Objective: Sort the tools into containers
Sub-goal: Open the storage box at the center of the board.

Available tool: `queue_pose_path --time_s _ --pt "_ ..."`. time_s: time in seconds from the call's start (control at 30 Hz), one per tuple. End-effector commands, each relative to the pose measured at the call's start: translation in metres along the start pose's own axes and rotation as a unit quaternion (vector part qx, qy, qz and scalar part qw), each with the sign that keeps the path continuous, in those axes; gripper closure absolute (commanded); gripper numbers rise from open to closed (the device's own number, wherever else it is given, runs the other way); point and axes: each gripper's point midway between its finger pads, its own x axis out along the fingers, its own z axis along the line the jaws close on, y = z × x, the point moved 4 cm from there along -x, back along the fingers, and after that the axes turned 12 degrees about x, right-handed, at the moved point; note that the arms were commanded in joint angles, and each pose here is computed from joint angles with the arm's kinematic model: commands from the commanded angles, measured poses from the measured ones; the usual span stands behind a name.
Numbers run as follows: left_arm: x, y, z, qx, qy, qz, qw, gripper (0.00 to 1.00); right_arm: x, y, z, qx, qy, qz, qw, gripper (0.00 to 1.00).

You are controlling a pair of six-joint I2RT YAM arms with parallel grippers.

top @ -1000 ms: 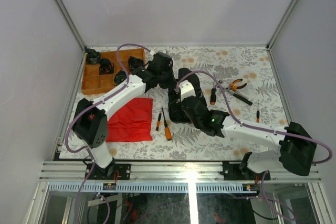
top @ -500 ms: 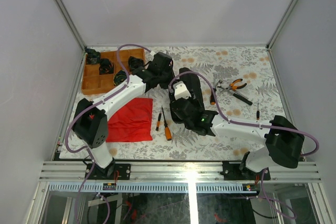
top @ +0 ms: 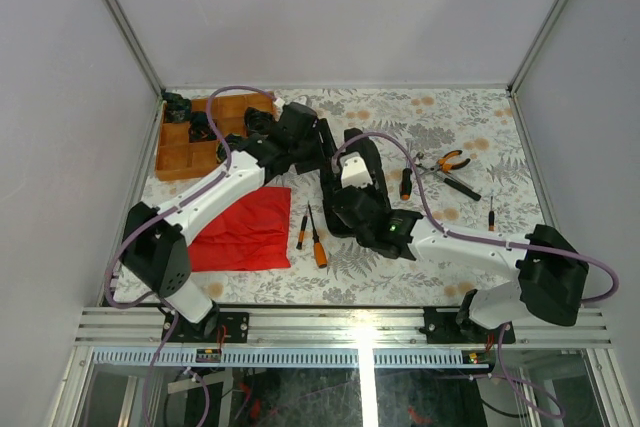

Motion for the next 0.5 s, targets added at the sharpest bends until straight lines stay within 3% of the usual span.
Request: queue_pose_path --time_s 0.0,0.47 --pt "-0.014 -0.01 0.011 -0.001 -0.02 -0.044 0.999 0.41 -0.015 -0.039 0.0 0.082 -0.013 -0.041 0.996 0.5" --pt "0.041 0.049 0.061 0.012 -0.069 0.032 0.997 0.46 -0.021 -0.045 -0.022 0.182 -0.066 -0.02 0.981 0.51"
